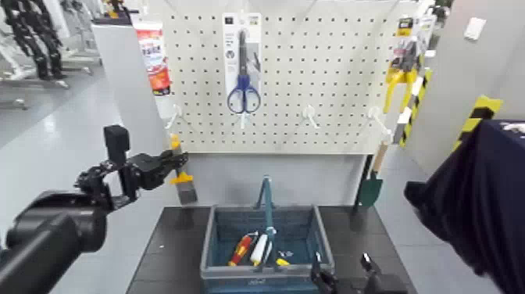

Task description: Put the yellow paint brush into the crate.

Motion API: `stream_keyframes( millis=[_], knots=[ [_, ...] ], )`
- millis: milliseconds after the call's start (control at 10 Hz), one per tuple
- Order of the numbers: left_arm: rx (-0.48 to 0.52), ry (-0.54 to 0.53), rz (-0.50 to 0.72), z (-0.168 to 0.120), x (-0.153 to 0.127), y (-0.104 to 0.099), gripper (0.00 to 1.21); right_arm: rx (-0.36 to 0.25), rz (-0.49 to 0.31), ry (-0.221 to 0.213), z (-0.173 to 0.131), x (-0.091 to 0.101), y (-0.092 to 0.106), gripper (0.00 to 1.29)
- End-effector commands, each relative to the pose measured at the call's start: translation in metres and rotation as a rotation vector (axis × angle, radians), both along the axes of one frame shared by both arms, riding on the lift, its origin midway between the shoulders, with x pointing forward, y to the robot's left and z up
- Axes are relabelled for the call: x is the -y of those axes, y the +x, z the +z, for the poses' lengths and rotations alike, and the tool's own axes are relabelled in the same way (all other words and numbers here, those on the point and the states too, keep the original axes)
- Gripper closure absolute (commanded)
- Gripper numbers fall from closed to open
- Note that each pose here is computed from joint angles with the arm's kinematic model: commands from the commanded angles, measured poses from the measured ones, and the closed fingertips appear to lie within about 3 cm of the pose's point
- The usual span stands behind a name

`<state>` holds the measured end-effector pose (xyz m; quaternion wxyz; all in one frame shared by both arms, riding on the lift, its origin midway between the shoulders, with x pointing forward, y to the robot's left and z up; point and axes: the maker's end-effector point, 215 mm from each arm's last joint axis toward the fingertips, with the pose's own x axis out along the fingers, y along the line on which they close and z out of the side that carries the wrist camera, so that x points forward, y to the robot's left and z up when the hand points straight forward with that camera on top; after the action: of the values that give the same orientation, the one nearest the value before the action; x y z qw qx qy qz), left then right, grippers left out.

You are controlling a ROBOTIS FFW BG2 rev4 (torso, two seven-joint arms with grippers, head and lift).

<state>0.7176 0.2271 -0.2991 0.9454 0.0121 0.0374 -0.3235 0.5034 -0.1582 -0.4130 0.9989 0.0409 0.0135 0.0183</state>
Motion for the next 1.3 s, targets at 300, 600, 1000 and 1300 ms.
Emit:
stream_keyframes(
  millis=[300, 600, 1000, 1300],
  knots=[
    [0.035, -0.027, -0.032, 0.014, 0.016, -0.007, 1.21, -0.001, -0.007, 0.000, -0.001, 0.004, -0.001, 0.15],
    [0.047, -0.050, -0.048, 0.026, 0.023, -0.017, 1.21, -0.004, -0.008, 0.000, -0.003, 0.005, -0.003, 0.15],
    [0.079, -0.060, -0.084, 0.053, 0.040, -0.039, 1.21, -0.008, -0.009, -0.001, -0.004, 0.006, -0.002, 0.15],
    [0.108, -0.088, -0.088, 0.073, 0.045, -0.058, 1.21, -0.016, -0.009, -0.003, -0.007, 0.006, -0.003, 0.15]
  ],
)
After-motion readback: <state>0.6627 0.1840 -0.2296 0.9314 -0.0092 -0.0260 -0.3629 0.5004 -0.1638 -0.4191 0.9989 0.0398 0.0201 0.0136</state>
